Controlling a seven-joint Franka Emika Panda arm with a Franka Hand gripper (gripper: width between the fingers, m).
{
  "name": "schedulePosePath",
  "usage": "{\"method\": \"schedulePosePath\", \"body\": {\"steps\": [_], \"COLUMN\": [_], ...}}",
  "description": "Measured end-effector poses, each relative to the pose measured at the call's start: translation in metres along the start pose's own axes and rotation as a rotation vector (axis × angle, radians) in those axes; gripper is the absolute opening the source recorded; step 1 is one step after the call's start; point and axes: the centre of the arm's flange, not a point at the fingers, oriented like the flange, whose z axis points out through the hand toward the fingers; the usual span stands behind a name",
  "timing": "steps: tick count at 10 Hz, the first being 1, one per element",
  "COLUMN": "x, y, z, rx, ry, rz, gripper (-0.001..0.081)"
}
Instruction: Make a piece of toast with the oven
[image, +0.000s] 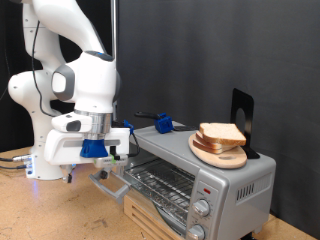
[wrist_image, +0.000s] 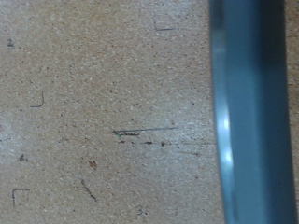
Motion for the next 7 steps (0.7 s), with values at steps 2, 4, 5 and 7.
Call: {"method": "schedulePosePath", "body": {"steps": [2,4,5,7], "x": [0.003,0.007,0.010,0.016], "y": [0.003,0.007,0.009,0.010], "z": [0.009,0.024,0.035,0.055], "rx": [-0.033,-0.073,-0.094,-0.131], "ry": [0.018,0.052,0.056,0.056], "rz": [0.019,0.053,0.068,0.113], "gripper": [0.0808,0.0808,0.0808,0.0808]}}
